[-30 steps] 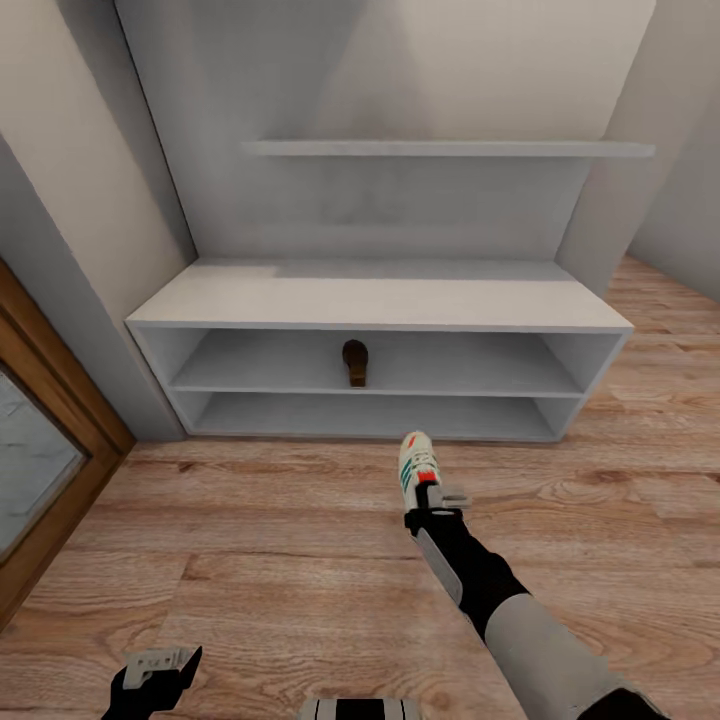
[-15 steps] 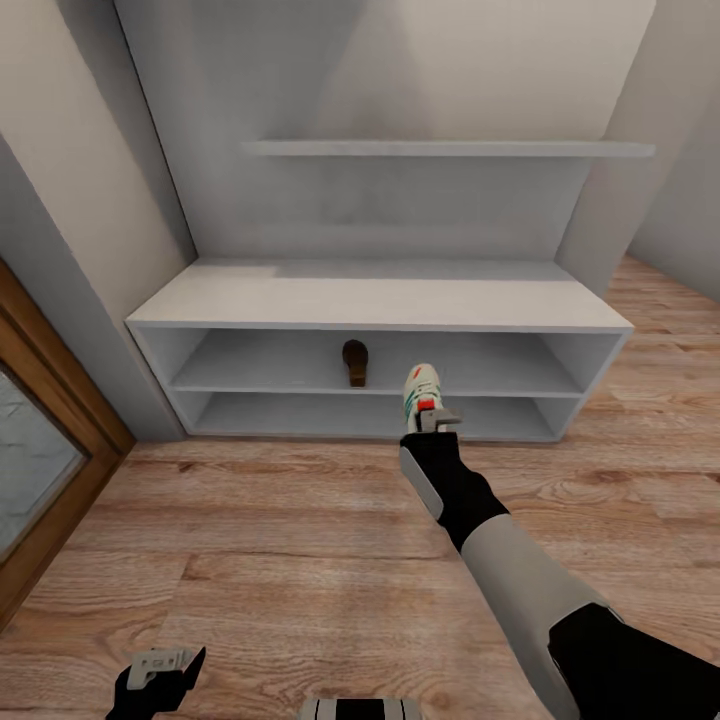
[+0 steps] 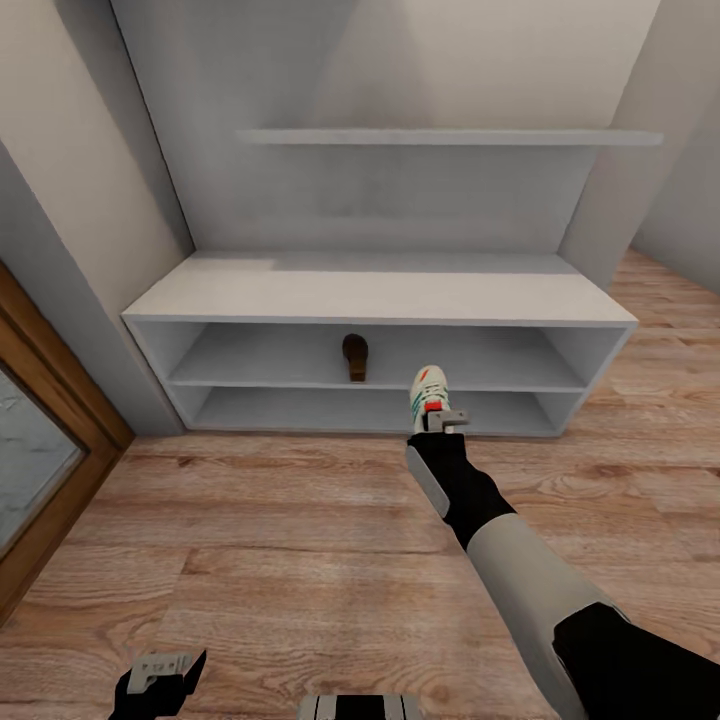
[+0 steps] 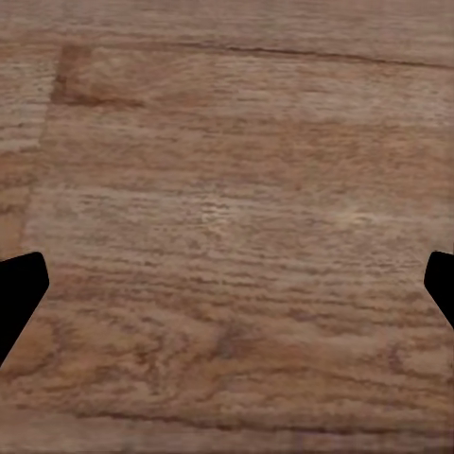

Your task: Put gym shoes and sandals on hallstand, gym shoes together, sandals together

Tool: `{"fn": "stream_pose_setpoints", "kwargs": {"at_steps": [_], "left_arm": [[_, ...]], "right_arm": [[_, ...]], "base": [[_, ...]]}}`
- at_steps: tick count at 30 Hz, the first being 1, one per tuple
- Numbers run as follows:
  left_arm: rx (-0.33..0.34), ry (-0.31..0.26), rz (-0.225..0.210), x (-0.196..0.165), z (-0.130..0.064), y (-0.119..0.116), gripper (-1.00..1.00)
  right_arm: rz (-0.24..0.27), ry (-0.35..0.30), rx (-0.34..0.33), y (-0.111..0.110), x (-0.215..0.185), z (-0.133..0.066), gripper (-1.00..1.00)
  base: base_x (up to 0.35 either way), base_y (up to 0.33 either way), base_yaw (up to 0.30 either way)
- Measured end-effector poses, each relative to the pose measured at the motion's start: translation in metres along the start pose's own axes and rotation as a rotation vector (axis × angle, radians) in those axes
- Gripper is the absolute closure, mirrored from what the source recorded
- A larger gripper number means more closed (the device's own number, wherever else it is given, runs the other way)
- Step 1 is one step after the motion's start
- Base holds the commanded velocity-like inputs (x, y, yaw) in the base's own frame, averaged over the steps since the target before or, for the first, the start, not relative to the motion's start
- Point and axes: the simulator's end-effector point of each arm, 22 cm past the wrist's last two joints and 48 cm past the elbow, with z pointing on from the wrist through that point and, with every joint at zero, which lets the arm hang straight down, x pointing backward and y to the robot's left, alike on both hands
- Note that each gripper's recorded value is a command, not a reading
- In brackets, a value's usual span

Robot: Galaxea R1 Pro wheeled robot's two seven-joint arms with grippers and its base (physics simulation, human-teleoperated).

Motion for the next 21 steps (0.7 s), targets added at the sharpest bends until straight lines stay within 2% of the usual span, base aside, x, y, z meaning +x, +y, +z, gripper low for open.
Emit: {"fn": "stream_pose_setpoints", "kwargs": {"at_steps": [10, 17, 18, 19, 20, 21], "left_arm": [[-0.002, 0.043, -0.001, 0.02, 0.002, 0.001, -1.0], [-0.001, 0.075, -0.002, 0.036, 0.003, 0.0, -1.0], [-0.001, 0.076, -0.003, 0.036, 0.003, 0.0, -1.0], [-0.001, 0.078, -0.003, 0.037, 0.003, 0.0, -1.0], [-0.001, 0.079, -0.003, 0.038, 0.003, 0.0, -1.0], [-0.001, 0.081, -0.003, 0.039, 0.003, 0.0, -1.0]], "right_arm": [[0.03, 0.051, 0.001, 0.0, 0.021, 0.021, 1.0], [0.037, 0.054, -0.008, 0.005, 0.025, 0.03, 1.0], [0.037, 0.051, -0.008, 0.005, 0.024, 0.03, 1.0], [0.078, -0.011, -0.032, 0.008, -0.005, 0.019, 1.0], [0.078, -0.053, -0.027, 0.005, -0.022, 0.012, 1.0], [0.091, -0.056, -0.038, 0.007, -0.025, 0.01, 1.0]], "base": [[0.0, 0.0, 0.0], [0.0, 0.0, 0.0], [0.0, 0.0, 0.0], [0.0, 0.0, 0.0], [0.0, 0.0, 0.0], [0.0, 0.0, 0.0]]}}
